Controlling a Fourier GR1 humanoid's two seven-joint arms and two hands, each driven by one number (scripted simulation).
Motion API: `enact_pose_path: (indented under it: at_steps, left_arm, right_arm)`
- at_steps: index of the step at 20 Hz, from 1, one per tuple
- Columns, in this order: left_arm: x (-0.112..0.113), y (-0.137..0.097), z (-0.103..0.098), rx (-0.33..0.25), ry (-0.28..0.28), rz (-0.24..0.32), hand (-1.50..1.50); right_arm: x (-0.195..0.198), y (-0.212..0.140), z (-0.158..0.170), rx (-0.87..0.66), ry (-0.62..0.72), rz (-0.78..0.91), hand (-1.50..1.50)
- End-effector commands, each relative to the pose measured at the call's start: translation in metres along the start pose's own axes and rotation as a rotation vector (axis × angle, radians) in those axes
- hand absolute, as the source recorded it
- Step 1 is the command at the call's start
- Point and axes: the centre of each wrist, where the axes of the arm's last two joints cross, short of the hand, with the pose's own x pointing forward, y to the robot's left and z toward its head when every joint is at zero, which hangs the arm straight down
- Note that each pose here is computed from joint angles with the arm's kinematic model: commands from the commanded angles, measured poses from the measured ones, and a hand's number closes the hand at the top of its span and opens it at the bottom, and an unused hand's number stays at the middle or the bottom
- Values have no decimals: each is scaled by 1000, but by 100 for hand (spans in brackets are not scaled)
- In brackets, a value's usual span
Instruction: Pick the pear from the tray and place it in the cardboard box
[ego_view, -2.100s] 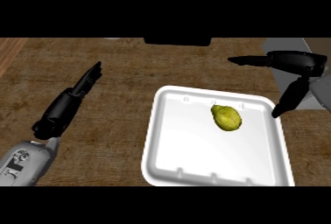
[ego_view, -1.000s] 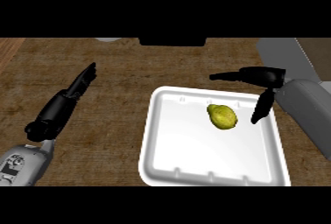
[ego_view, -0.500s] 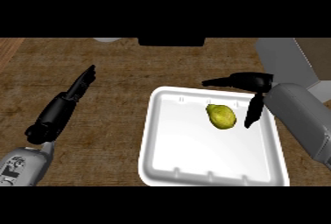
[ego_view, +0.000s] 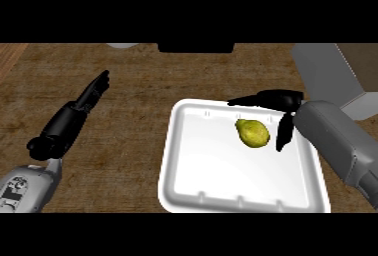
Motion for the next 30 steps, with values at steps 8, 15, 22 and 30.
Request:
enact_pose_path:
  at_steps: [8,15,22,30]
  left_arm:
    - [5,6,-13,12,3,2,0]
    - [-5,-7,-4,4,-7,-5,0]
    - [-3,-4,-4,-17,-28,-10,0]
    - [5,-20,-19,-80,-63,8,0]
  right_arm:
    - [-8,37,-17,94,-181,-35,150]
    - [-2,33,-30,-83,-277,-10,150]
    - [-10,-50,24,-552,587,-9,150]
    - [66,-118,-16,-971,898,142,150]
